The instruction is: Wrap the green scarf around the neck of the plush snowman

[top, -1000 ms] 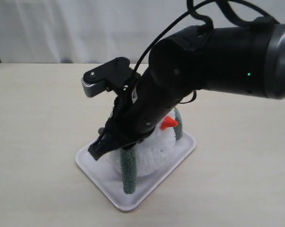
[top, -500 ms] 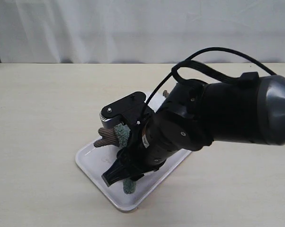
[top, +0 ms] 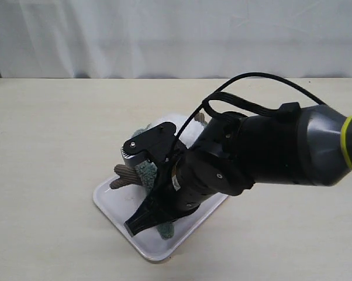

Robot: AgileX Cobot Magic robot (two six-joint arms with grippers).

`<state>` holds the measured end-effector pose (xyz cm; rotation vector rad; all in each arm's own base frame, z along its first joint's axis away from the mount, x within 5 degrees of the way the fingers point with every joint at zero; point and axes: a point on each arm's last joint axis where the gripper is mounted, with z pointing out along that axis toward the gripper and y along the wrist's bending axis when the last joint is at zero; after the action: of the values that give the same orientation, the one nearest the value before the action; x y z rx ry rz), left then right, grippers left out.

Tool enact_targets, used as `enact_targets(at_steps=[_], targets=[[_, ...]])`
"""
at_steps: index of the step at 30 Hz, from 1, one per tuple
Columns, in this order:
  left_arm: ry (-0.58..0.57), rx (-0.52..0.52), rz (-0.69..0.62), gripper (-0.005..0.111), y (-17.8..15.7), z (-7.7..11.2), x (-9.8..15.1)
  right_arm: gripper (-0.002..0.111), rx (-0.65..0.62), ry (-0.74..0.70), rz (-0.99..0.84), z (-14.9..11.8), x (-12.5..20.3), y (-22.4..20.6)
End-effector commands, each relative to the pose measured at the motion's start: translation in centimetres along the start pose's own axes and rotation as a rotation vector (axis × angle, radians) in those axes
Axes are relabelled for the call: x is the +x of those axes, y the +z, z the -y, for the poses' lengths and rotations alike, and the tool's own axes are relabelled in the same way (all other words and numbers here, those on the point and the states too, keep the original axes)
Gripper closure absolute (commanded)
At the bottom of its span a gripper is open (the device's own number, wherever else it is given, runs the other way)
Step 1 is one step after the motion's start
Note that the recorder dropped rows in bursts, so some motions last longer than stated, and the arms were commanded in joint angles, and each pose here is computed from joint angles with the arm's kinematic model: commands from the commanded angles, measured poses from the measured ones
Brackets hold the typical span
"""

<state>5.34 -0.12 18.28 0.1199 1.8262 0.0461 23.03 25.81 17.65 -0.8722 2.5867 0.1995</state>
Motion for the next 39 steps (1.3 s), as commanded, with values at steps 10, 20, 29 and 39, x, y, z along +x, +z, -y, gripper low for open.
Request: enact_targets(at_steps=[10, 20, 29, 39], targets=[[-0.002, -0.002, 0.015, 0.107, 0.0, 0.0, -0.1, 0.104, 0.17, -0.133, -0.176, 1.6, 0.3, -2.9], [-0.002, -0.002, 0.015, 0.107, 0.0, 0.0, -0.1, 0.104, 0.182, -0.136, -0.21, 1.8, 0.9, -2.8], [-0.002, -0.002, 0.015, 0.107, 0.0, 0.0, -0.1, 0.104, 0.208, -0.176, -0.215, 2.1, 1.5, -2.4], [-0.002, -0.002, 0.015, 0.107, 0.0, 0.0, -0.1, 0.074, 0.194, -0.179, -0.177, 2.0, 1.2, -2.3]])
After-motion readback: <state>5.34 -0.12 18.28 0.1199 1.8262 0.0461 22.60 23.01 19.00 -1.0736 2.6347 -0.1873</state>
